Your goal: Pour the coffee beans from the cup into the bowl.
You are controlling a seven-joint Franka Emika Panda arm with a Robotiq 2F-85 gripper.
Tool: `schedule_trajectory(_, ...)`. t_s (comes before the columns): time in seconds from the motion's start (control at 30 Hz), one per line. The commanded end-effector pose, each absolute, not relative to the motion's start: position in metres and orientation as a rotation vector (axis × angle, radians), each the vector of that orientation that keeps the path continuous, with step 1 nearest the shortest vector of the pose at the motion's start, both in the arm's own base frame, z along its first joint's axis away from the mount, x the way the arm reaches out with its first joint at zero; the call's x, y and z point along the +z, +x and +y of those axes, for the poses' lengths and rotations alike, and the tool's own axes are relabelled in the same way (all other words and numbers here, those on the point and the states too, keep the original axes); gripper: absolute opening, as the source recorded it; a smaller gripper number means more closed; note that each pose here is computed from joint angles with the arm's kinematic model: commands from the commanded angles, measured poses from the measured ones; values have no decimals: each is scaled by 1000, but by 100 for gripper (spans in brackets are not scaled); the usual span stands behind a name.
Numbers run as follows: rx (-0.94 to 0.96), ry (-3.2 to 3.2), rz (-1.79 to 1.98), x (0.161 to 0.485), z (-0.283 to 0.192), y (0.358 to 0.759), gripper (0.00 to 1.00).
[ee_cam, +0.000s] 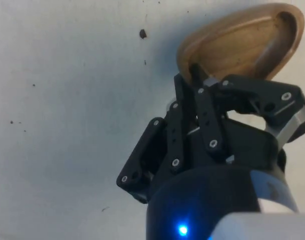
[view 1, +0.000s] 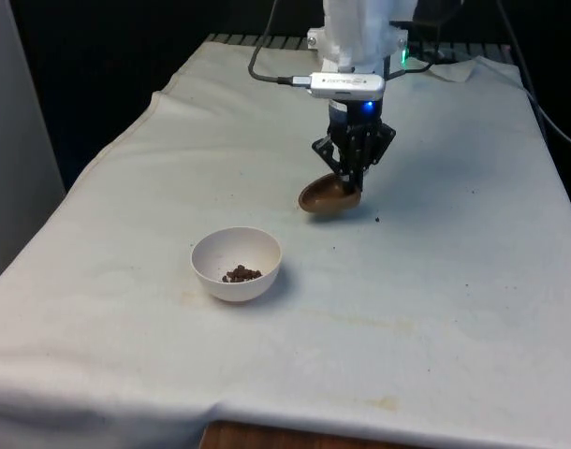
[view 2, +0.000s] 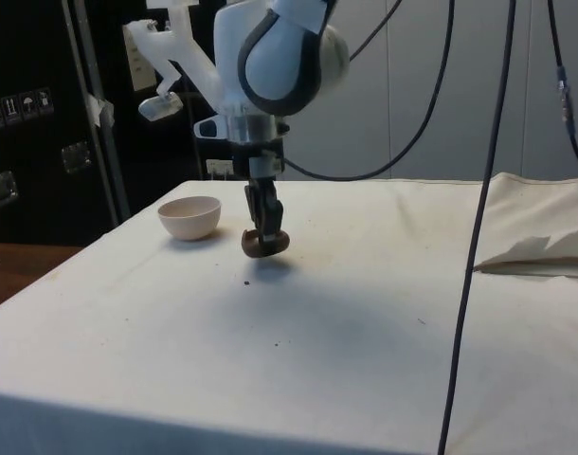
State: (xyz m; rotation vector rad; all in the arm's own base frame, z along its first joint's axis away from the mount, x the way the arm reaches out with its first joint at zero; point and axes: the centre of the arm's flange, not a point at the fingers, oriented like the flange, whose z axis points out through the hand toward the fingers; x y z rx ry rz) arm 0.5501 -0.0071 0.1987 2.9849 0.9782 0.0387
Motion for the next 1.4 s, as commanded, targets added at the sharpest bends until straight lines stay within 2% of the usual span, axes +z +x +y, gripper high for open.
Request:
schedule_trajectory(0.0,39,2978,978,199,-6,550,0)
schedule_trajectory(0.8,100,2872,961,196,14,547,0)
schedule_trajectory(0.93,99,2874,960,195,13,547,13)
schedule_trajectory(1.03,100,2873,963,196,14,547,28)
schedule_trajectory(1.07,100,2873,961,196,13,547,38)
schedule_trajectory(1.17,99,2874,960,195,13,547,56)
schedule_trajectory(1.23,92,2876,962,195,13,547,67)
schedule_trajectory(1.27,99,2874,960,195,13,547,67)
schedule_trajectory(1.37,99,2874,960,195,13,547,83)
